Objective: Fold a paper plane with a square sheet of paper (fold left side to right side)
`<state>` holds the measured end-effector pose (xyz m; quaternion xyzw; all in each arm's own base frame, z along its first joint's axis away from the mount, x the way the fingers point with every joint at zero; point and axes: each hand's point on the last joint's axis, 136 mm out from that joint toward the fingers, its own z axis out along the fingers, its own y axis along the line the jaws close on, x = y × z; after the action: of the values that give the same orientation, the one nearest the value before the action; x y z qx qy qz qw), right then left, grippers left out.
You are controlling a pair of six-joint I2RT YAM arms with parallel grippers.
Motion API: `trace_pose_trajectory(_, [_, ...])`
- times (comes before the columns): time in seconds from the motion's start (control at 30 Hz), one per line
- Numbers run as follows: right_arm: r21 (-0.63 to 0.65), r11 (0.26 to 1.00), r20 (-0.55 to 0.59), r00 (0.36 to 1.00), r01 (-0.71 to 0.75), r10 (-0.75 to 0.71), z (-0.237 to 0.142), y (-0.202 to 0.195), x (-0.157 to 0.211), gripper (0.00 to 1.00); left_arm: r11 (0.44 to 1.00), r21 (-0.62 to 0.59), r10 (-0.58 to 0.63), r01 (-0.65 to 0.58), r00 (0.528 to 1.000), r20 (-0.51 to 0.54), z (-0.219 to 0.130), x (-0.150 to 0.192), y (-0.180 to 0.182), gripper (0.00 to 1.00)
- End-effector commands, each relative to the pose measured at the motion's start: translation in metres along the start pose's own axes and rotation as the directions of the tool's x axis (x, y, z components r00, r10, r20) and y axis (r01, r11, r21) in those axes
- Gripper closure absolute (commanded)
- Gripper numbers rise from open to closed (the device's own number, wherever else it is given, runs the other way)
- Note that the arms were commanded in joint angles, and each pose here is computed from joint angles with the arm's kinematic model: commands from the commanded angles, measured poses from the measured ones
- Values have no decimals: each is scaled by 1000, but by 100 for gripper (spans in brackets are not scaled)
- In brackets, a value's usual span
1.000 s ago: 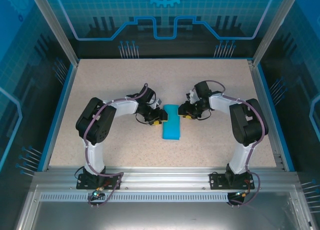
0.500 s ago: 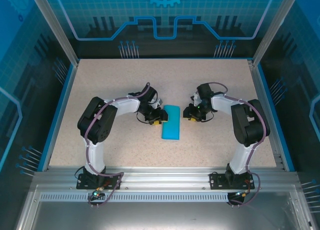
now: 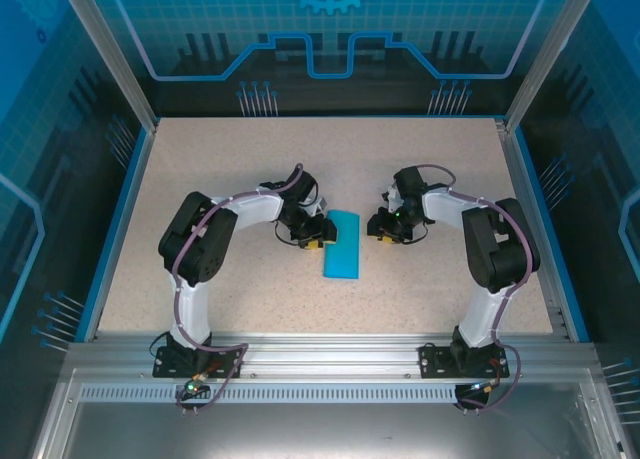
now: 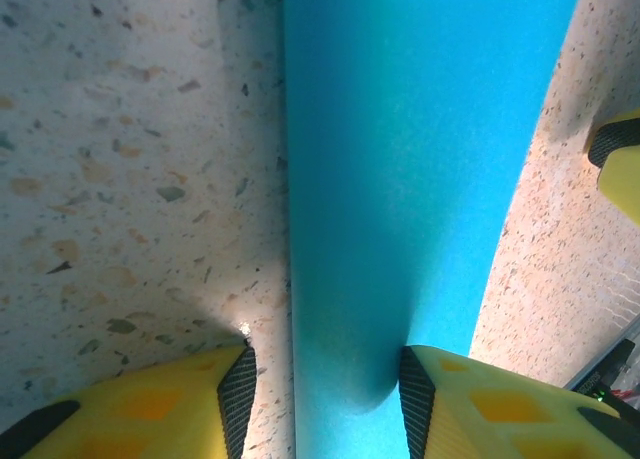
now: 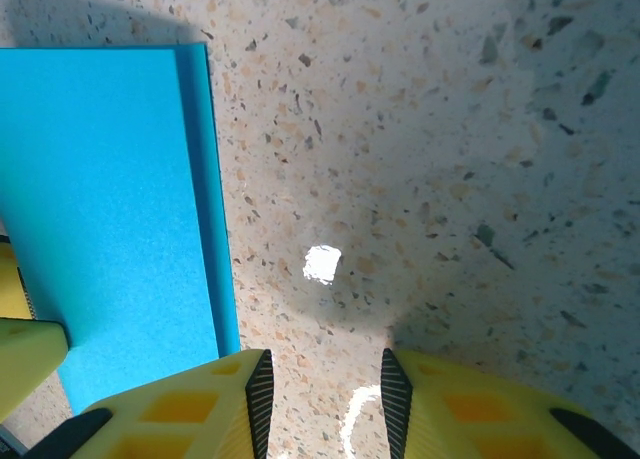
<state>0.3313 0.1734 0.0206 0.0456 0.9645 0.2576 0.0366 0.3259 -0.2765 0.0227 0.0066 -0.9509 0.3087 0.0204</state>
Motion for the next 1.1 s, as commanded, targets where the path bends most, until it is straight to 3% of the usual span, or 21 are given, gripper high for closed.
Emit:
trace_pose_trajectory(0.0, [2, 1000, -9, 1000, -22, 22, -4, -2, 3, 64, 998, -60, -34, 31, 998, -51, 16, 10, 14, 53])
trace_pose_trajectory(1.07, [-5, 1000, -14, 1000, -7, 7, -5, 4, 5, 63, 989, -145, -51, 35, 992, -112, 34, 20, 20, 52])
